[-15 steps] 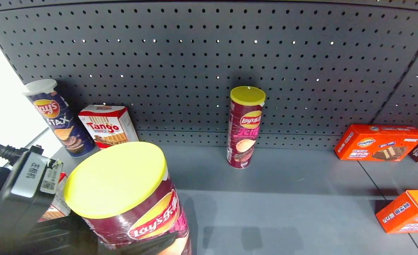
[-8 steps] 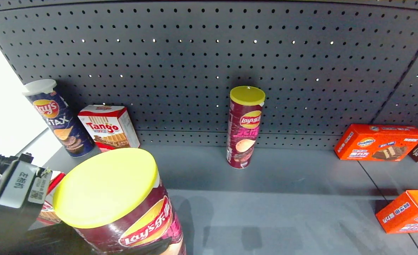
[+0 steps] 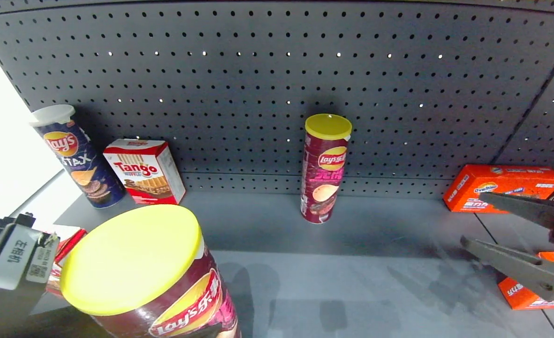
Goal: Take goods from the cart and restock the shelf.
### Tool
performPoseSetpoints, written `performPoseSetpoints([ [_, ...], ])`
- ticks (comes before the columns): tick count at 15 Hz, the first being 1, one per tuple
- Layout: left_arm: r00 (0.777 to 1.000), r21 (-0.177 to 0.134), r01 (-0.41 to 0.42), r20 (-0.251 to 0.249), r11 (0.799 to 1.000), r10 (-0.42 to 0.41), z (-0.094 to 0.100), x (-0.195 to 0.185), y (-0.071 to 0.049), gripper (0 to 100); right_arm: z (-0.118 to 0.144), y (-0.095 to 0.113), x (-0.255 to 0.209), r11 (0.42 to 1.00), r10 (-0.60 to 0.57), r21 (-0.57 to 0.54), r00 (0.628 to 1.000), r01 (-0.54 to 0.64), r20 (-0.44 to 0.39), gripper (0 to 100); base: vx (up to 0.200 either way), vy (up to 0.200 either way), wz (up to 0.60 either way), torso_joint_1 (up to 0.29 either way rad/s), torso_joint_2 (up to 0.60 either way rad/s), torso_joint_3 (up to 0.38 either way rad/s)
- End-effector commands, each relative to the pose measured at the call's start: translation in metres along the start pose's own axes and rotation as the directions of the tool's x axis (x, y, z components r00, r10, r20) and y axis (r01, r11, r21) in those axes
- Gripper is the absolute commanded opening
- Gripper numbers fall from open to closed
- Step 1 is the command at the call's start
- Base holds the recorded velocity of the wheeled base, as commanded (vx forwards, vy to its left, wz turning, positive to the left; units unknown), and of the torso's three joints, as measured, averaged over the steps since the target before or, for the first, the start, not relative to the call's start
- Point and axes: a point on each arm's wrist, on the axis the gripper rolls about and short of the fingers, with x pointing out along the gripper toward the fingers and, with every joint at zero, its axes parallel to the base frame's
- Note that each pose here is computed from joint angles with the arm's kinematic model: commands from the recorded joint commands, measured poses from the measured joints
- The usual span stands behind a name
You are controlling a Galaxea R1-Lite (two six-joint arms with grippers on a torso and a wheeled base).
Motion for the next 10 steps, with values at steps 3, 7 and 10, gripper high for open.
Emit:
performPoseSetpoints([
  [3,1.0,0.002,-0.011,0.01,1.0,0.011,0.003,0.0,0.002,0,0.004,-0.022,0.044,0.984,0.18,0.003,0.983,-0.18,-0.021,100,0.0,0.0,0.0,0.0,0.0,0.0],
  [7,1.0,-0.004,-0.027,-0.001,1.0,0.027,0.0,-0.001,0.003,0,0.007,-0.069,0.086,0.907,0.408,-0.118,0.913,-0.404,0.008,100,0.0,0.0,0.0,0.0,0.0,0.0],
  [10,0.999,-0.005,-0.036,-0.003,0.999,0.036,0.0,-0.001,0.004,0,-0.002,-0.086,0.114,0.892,0.435,-0.154,0.9,-0.426,0.029,100,0.0,0.0,0.0,0.0,0.0,0.0],
])
